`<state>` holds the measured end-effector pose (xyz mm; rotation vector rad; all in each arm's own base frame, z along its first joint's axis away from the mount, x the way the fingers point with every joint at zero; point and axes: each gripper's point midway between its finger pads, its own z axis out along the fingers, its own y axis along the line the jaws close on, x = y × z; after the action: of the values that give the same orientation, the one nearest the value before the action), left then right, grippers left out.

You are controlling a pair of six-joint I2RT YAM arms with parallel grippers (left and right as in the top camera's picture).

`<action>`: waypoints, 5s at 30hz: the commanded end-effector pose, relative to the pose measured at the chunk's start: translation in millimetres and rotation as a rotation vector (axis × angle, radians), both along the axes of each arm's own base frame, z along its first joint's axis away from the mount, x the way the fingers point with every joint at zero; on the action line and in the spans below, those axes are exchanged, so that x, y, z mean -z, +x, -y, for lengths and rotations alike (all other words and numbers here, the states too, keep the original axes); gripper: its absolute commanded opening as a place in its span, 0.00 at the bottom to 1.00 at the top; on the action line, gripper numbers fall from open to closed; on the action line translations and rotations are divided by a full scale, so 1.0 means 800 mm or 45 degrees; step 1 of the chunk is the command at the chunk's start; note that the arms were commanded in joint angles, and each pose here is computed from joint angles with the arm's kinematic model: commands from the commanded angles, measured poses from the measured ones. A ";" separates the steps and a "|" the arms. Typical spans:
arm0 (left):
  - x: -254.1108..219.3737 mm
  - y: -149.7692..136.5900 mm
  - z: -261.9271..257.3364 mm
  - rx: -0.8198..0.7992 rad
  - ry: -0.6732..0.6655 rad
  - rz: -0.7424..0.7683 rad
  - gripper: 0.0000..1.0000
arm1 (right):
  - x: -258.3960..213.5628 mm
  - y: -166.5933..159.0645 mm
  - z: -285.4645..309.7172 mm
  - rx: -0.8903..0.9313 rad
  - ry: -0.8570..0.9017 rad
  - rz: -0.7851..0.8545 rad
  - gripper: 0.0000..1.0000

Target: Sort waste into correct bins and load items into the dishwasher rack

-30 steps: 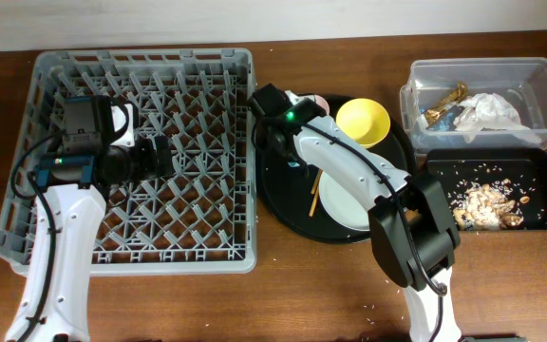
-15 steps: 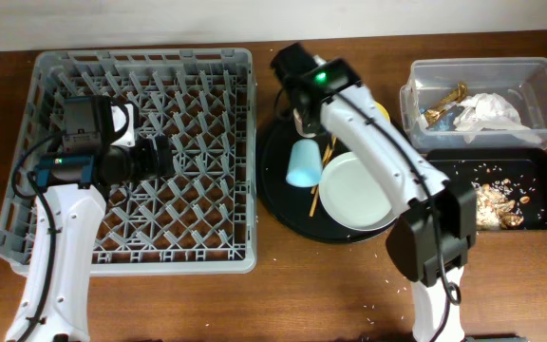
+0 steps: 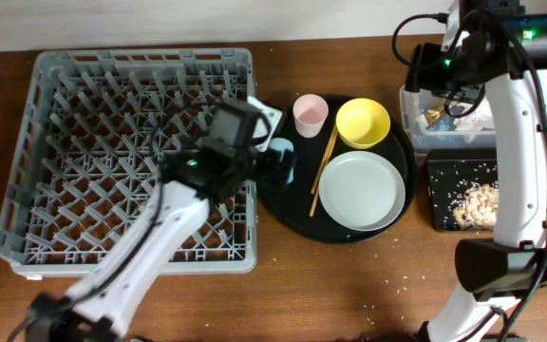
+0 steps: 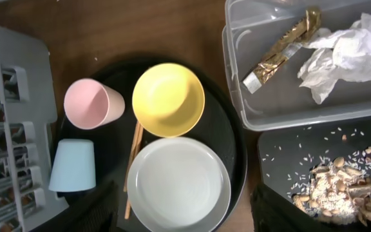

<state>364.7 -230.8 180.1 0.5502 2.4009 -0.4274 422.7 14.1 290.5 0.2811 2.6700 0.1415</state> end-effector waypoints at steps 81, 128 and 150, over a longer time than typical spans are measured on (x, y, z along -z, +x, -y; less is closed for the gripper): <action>-0.113 -0.056 -0.025 0.788 -1.149 -0.223 0.01 | 0.011 -0.103 -0.248 -1.497 1.360 0.469 1.00; -0.104 -0.040 -0.030 0.754 -1.077 -0.154 0.01 | 0.002 -0.135 -0.307 -1.723 1.401 0.516 0.98; -0.010 0.056 -0.235 -0.163 -0.596 -0.139 0.44 | 0.108 -0.076 -0.323 -1.276 0.619 -0.006 0.51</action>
<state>399.0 -81.0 225.0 0.3406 2.1140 -1.2220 352.2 262.5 228.1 -1.0531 2.1543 1.4423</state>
